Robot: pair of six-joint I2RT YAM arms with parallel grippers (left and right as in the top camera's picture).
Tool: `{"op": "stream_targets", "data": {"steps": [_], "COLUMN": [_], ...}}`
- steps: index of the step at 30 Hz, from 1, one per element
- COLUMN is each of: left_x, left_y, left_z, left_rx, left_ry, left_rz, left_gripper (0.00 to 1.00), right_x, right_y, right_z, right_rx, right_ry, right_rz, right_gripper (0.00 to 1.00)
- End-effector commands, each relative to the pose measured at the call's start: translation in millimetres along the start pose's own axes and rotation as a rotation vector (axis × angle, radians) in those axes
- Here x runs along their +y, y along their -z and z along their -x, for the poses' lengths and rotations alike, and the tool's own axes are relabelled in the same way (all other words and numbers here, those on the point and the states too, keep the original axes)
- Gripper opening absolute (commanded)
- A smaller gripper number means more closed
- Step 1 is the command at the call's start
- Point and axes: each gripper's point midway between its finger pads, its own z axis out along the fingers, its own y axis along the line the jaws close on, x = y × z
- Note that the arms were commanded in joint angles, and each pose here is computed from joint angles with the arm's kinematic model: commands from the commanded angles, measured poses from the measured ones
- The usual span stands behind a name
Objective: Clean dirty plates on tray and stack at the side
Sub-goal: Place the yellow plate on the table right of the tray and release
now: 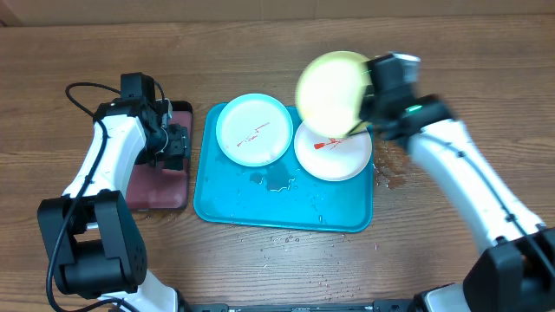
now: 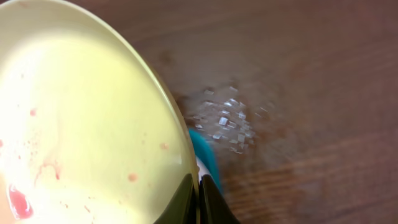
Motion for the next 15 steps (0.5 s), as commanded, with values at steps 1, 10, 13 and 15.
{"op": "stream_targets", "data": {"steps": [1,10,13,15], "left_x": [-1.1,-1.1,-1.1,-1.1], "left_y": [9.5,9.5,9.5,9.5], "left_z": [7.3,7.5,7.5,7.5], "left_rx": [-0.033,-0.034,-0.034,-0.034], "left_ry": [0.011,0.011,0.011,0.011], "left_rz": [-0.013,-0.013,-0.013,-0.013], "left_gripper": [0.73,0.73,0.73,0.73], "right_x": [-17.8,-146.4,-155.6,-157.1], "right_y": [11.6,-16.7,-28.2,-36.3], "right_z": [13.0,-24.9,-39.8,-45.3], "right_rx": [0.104,0.258,0.27,0.261], "right_ry": [-0.209,-0.472,-0.471,-0.47], "right_rz": [0.192,0.016,0.005,0.006], "right_gripper": [0.04,0.04,0.04,0.04]}}
